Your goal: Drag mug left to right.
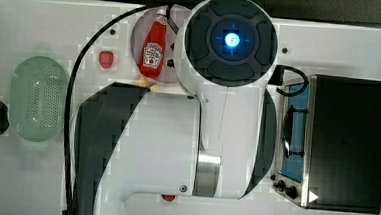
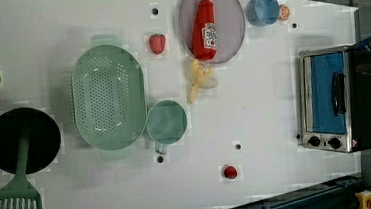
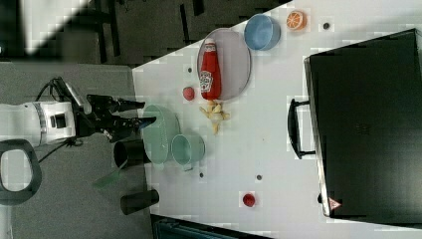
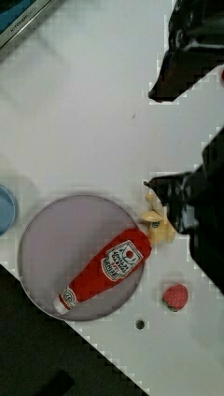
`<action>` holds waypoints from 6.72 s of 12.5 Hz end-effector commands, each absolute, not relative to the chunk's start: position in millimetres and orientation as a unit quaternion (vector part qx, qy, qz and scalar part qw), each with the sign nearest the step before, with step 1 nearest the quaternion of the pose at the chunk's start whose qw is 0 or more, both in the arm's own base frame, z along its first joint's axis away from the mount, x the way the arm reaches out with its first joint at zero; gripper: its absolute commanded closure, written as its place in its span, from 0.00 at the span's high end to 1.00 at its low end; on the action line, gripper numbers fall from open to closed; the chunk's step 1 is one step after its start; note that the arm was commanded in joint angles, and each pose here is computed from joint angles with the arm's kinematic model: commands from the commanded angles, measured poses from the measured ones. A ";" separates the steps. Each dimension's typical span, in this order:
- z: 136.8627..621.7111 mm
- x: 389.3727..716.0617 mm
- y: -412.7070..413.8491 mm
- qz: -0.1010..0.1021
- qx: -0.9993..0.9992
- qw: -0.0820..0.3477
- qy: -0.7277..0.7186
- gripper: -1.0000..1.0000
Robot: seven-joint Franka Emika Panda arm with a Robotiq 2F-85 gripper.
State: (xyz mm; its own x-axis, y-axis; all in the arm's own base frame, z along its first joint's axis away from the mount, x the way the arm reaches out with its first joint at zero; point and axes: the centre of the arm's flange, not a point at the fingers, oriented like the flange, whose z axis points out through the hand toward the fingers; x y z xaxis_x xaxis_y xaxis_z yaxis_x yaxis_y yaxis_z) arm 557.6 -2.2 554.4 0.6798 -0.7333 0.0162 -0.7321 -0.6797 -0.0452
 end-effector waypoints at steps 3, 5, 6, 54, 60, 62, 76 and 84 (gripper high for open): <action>561.6 467.3 -19.1 0.020 -0.897 0.001 0.442 1.00; 541.8 469.4 2.5 0.040 -0.904 -0.004 0.425 1.00; 527.0 470.4 19.4 0.053 -0.910 -0.009 0.411 1.00; 169.2 471.7 113.6 0.044 -0.998 0.024 0.036 0.18; 170.3 474.4 63.5 0.043 -0.998 0.018 0.029 0.18; 170.8 478.2 44.4 0.040 -0.999 0.016 0.013 0.18; 172.2 473.0 -91.8 0.057 -0.998 -0.008 -0.010 0.18; 190.7 479.3 -111.7 0.043 -0.999 -0.018 -0.012 0.53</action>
State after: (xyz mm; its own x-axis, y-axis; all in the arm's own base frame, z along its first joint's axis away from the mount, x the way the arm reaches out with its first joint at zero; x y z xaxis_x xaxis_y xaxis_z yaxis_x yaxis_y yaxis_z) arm 462.7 -108.6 164.7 0.9888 -0.0392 -0.1440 -0.0365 -0.9991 0.0216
